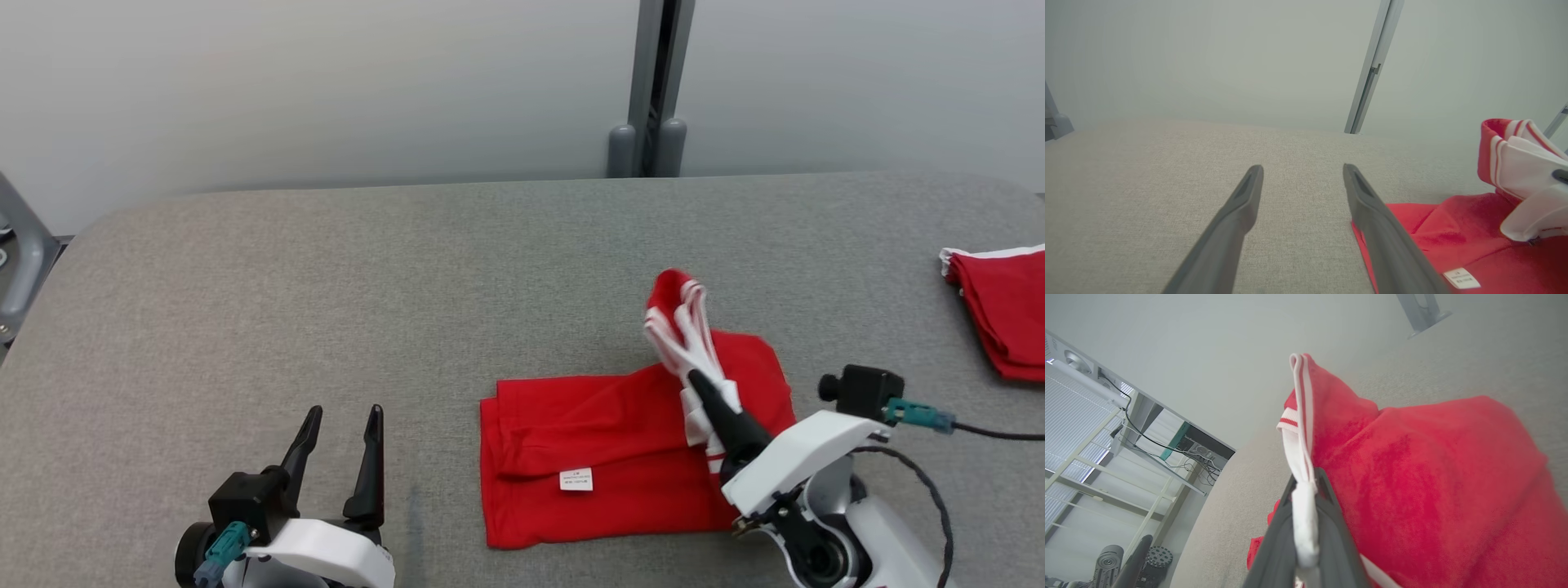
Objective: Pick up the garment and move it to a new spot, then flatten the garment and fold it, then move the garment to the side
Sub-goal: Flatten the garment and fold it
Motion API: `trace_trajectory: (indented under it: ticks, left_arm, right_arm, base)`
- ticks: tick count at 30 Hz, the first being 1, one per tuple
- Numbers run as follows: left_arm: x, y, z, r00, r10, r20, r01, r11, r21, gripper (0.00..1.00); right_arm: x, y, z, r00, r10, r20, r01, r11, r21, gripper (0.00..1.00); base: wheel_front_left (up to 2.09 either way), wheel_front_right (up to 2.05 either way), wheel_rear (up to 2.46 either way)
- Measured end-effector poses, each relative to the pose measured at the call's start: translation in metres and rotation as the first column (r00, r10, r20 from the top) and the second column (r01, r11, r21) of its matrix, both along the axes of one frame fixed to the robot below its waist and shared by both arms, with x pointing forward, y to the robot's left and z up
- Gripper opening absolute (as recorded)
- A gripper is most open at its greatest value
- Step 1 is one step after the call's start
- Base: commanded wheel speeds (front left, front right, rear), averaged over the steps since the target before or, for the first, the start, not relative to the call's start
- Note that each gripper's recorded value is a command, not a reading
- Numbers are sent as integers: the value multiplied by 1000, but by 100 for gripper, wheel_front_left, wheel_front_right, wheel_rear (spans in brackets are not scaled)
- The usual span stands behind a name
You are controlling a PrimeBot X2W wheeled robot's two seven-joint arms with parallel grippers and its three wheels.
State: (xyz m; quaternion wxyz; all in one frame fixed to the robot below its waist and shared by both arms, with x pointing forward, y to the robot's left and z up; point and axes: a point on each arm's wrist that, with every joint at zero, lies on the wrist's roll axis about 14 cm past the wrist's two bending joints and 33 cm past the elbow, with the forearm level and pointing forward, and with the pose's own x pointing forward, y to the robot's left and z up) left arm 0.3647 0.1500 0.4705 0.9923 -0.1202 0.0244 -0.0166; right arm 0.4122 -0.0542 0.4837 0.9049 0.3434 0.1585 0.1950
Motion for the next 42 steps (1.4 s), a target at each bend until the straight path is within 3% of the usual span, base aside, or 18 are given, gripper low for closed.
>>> trace_trajectory:
  ticks: [9, 15, 34, 36, 42]
  left_arm:
    - [-8, 20, -4, 998, 65, -15, -65, 998, -3, 100]
    - [-16, 37, -9, 992, 119, -31, -119, 993, 0, 100]
    - [-24, 49, -16, 985, 161, -56, -161, 987, -9, 100]
    - [-25, 50, -16, 985, 164, -59, -165, 986, -7, 100]
    - [-26, 51, -18, 984, 168, -65, -169, 986, -6, 100]
  right_arm:
    - [-13, 46, -14, 991, 100, -88, -92, 992, 90, 0]
    - [-22, 88, -15, 974, 194, -116, -171, 968, 183, 0]
    - [-36, 138, -36, 932, 302, -200, -255, 939, 232, 0]
    - [-38, 138, -41, 929, 303, -210, -259, 942, 215, 100]
    - [-48, 157, -29, 911, 362, -196, -306, 914, 268, 100]
  base:
    - [0, 0, 0]
    - [0, 0, 0]
    - [0, 0, 0]
    - [0, 0, 0]
    - [0, 0, 0]
